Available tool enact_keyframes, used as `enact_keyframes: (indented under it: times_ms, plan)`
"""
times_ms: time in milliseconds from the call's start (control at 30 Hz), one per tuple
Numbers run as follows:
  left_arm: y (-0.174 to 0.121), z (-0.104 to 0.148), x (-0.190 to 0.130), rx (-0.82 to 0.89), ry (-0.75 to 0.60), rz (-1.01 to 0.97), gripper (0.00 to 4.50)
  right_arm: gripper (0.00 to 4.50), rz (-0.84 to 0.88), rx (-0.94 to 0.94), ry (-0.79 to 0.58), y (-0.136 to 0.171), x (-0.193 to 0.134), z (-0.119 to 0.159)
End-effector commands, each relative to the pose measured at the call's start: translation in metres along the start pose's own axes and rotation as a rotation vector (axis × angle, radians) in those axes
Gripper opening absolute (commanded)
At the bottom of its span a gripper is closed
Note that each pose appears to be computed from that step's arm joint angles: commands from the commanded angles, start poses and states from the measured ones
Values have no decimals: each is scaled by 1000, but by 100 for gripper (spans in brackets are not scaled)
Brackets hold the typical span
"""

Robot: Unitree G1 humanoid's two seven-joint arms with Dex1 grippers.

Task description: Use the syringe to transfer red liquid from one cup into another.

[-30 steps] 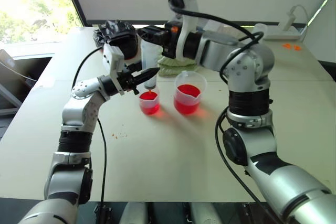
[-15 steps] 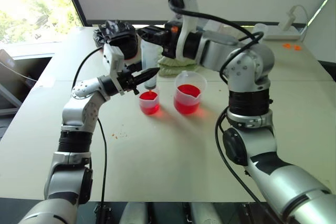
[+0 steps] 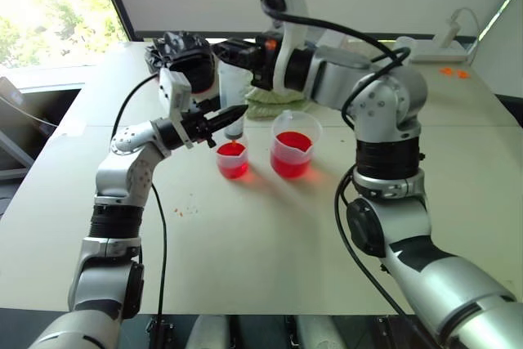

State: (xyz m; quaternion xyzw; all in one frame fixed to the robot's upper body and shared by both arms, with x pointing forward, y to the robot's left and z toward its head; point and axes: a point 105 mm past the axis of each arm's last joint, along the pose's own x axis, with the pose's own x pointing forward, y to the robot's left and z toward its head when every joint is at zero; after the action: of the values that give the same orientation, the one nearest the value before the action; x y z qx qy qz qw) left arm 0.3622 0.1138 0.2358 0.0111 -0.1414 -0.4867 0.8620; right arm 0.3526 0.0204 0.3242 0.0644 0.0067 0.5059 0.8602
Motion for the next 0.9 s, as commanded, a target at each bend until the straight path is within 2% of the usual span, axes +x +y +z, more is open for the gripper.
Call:
enact_keyframes:
  times_ms: [33,67,100,400,733,833,900]
  plan:
    - [13,32,-2,90,-72,72,137,93,173,5,44,35,11,-6]
    - [12,31,-2,91,-70,70,137,124,161,3,39,33,11,-4]
    - [12,30,-3,90,-69,71,137,174,150,3,35,30,11,-2]
    - [11,28,-5,87,-65,78,137,174,74,2,-30,8,-5,21]
    - [11,36,-7,59,-99,103,137,174,-45,60,-148,-31,-42,56]
    - [11,42,-7,3,-131,117,137,174,-89,68,-149,-41,-53,54]
    - [17,48,-6,-115,-172,152,137,174,-122,69,-143,-47,-58,50]
